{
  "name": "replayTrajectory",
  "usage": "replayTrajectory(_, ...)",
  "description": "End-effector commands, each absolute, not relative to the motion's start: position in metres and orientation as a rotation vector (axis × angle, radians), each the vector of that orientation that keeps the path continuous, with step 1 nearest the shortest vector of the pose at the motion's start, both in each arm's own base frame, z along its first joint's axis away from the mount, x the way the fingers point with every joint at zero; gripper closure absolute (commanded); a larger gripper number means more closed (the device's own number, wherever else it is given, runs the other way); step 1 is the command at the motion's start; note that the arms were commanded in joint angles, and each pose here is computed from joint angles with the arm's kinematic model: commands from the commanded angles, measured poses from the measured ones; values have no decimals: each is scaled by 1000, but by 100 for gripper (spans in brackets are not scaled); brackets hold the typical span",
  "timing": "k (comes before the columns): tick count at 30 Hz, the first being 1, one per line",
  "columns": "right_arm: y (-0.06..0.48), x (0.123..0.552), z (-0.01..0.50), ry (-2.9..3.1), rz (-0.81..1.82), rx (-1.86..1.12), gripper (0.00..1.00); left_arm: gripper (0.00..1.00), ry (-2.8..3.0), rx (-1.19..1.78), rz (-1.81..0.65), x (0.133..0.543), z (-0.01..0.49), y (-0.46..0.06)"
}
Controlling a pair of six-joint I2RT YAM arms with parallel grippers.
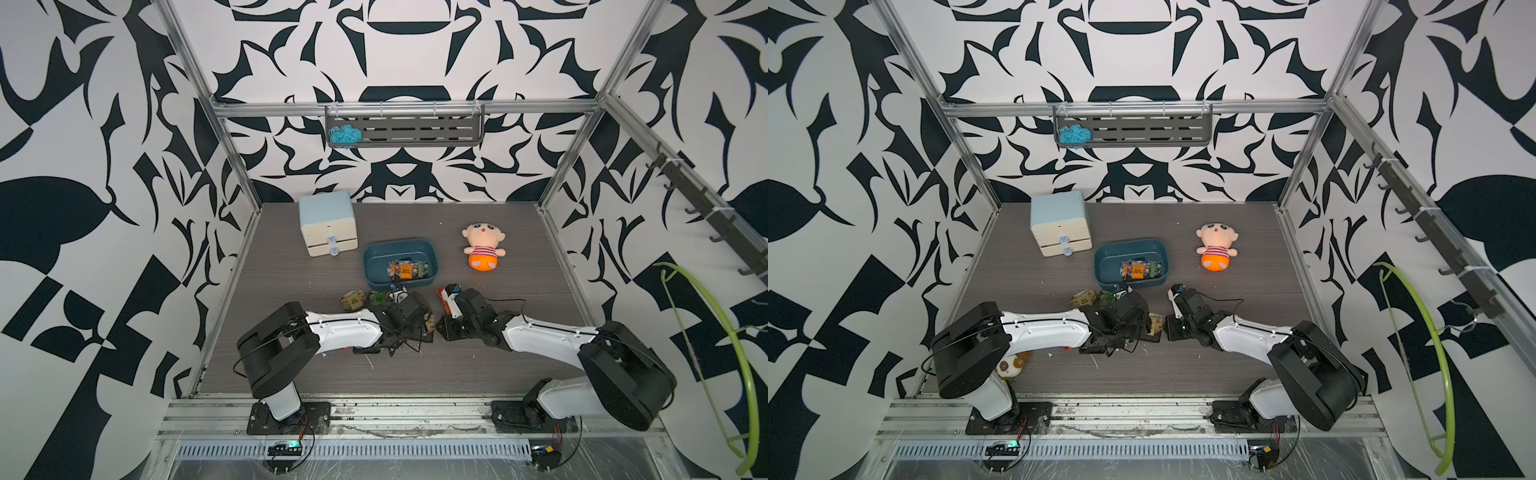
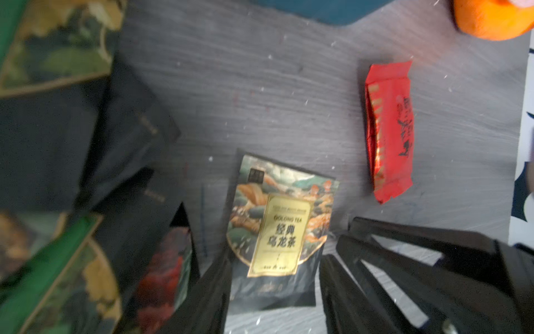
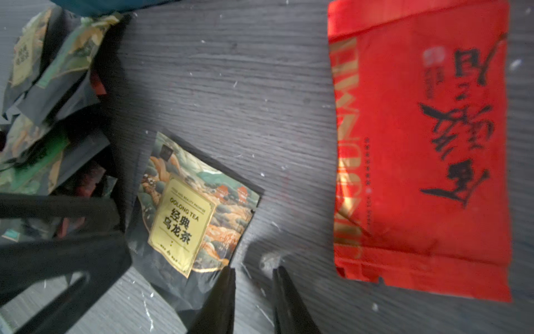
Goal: Put the tea bags into the storage box
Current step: Pick up the tea bag from the center of the board.
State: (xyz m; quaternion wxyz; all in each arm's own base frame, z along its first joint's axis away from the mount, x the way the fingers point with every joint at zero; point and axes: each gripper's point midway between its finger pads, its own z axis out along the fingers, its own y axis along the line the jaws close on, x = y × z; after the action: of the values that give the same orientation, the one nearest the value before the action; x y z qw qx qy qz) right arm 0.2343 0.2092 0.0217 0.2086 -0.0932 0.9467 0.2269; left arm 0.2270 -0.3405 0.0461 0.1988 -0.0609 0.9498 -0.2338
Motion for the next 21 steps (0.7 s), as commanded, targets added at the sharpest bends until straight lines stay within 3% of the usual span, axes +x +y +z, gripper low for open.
replayTrajectory(1, 211, 238, 24, 2633, 609, -268, 74, 46, 2686, -155, -552, 230, 35, -328)
replayTrajectory(7, 211, 238, 21, 2642, 605, -273, 76, 45, 2694, -189, -441, 231, 27, -311)
replayTrajectory(21, 215, 239, 15, 2672, 610, -279, 81, 50, 2788, -160, -551, 218, 4, -333)
